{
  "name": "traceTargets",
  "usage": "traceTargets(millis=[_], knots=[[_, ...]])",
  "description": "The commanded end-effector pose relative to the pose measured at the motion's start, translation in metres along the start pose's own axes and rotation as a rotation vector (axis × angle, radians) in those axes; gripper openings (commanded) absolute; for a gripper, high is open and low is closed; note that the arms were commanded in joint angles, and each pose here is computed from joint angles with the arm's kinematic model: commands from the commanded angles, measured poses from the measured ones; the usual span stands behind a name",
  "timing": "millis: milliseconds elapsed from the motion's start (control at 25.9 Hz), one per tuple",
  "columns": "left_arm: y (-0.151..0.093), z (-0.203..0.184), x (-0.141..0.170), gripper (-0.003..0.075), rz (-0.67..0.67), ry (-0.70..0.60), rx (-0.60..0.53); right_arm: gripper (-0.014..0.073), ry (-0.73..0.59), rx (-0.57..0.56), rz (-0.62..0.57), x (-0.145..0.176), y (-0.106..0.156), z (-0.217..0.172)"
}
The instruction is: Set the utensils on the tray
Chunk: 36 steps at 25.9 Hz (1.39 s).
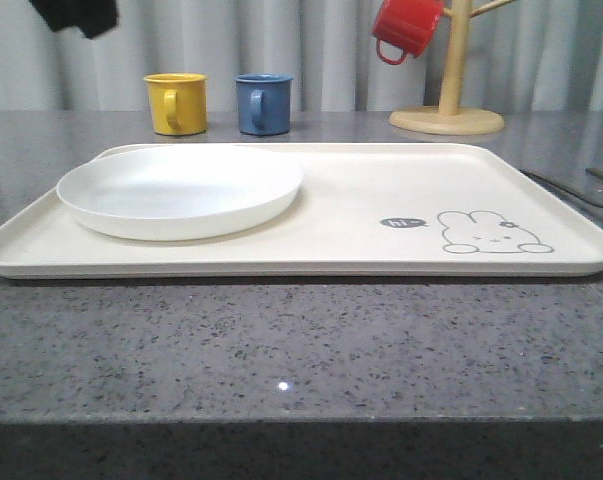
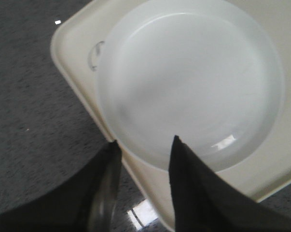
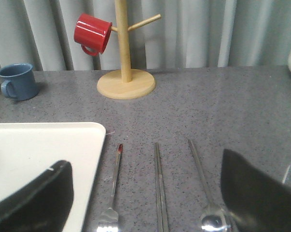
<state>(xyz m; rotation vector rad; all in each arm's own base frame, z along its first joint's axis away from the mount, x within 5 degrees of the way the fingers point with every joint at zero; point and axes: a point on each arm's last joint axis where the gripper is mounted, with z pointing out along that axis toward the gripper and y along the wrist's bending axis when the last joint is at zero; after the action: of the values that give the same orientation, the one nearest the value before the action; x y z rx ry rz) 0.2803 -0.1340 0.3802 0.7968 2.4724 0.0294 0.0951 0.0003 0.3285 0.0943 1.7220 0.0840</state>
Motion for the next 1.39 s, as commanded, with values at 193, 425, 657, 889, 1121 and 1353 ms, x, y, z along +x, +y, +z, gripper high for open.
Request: traceTargets(millis=[193,425,657,889,1121,1353], knots=[[0.048,-0.05,0.057,-0.0018,-0.24,-0.197,-0.132,0.0643,-0.104,-0.015,-0.01,-0.018,0.002,-0.002],[0.046,-0.064,0.124,-0.0018,-0.35,-0.338,-0.234,0.0643,-0.104,-0.015,-0.01,-0.018,0.002,-0.002],[0.016,-0.07,0.178,-0.0018,-0.374,-0.586,-0.266,0.0643,-0.104,-0.015,-0.01,-0.018,0.002,-0.002],[-0.012,-0.073,0.227,-0.0018,-0.363,-0.822,-0.315,0.0643,-0.104,-0.015,-0.01,-0.018,0.002,-0.002],[-0.027,-0.073,0.256,-0.0018,-0.349,-0.95,-0.349,0.0643,-0.104,-0.015,-0.01,-0.018,0.002,-0.002],[-0.029,-0.072,0.26,-0.0018,-0.348,-0.956,-0.351,0.0643,-0.104,-0.015,-0.01,-0.018,0.002,-0.002]])
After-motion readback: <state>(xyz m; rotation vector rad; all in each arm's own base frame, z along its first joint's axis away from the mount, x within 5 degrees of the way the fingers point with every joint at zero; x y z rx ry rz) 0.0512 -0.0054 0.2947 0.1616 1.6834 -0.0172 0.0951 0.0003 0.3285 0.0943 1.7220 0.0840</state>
